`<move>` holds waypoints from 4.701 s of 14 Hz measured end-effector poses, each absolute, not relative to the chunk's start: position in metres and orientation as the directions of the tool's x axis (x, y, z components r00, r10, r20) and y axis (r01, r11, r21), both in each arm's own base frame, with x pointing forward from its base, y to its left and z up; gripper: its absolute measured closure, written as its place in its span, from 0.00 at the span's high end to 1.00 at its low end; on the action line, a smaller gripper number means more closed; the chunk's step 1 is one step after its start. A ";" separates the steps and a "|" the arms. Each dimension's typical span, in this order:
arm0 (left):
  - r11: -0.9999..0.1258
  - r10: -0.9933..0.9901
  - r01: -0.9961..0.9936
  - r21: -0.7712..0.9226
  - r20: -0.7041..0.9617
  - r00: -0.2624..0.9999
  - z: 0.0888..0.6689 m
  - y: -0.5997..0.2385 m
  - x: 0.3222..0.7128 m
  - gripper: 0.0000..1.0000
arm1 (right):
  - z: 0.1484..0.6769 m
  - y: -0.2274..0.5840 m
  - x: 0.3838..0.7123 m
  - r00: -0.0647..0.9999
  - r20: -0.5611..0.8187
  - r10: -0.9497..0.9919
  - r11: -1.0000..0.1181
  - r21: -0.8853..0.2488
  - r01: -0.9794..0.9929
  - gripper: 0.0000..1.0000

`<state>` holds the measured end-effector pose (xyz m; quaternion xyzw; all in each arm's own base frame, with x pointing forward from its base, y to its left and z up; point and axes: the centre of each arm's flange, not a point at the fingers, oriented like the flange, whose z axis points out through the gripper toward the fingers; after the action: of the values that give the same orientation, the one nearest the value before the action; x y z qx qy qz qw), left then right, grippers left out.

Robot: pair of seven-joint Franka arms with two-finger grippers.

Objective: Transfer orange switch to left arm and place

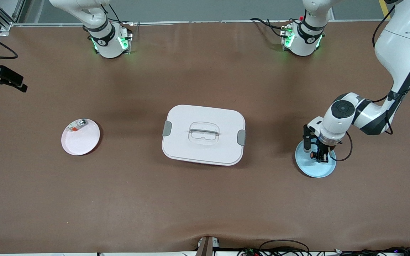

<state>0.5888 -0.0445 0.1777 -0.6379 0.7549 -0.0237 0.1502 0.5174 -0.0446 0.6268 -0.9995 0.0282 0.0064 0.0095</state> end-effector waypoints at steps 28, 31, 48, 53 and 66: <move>-0.252 -0.951 -0.962 -0.100 -0.158 0.266 0.359 -0.090 0.626 1.00 | 0.654 -0.039 0.505 0.997 0.063 -0.045 -0.999 -0.022 -0.044 1.00; -0.337 -0.930 -0.940 -0.053 -0.133 0.342 0.395 -0.083 0.636 1.00 | 0.654 -0.040 0.505 0.997 0.063 -0.046 -0.999 -0.022 -0.044 1.00; -0.916 -0.401 -0.402 -0.010 -0.055 0.915 0.516 -0.085 0.635 1.00 | 0.654 -0.040 0.505 0.997 0.063 -0.046 -0.999 -0.022 -0.045 1.00; -0.979 -0.206 -0.205 0.012 -0.052 0.977 0.518 -0.094 0.633 1.00 | 0.654 -0.040 0.505 0.997 0.063 -0.046 -0.999 -0.022 -0.045 1.00; -1.000 -0.017 -0.017 0.025 -0.001 1.000 0.546 -0.106 0.639 1.00 | 0.654 -0.041 0.505 0.997 0.063 -0.047 -0.999 -0.022 -0.046 1.00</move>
<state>0.6393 -0.1064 0.5462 -0.9999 0.0087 0.0007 -0.0124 0.5048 -0.0405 0.6539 -0.9992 0.0233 -0.0319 0.0103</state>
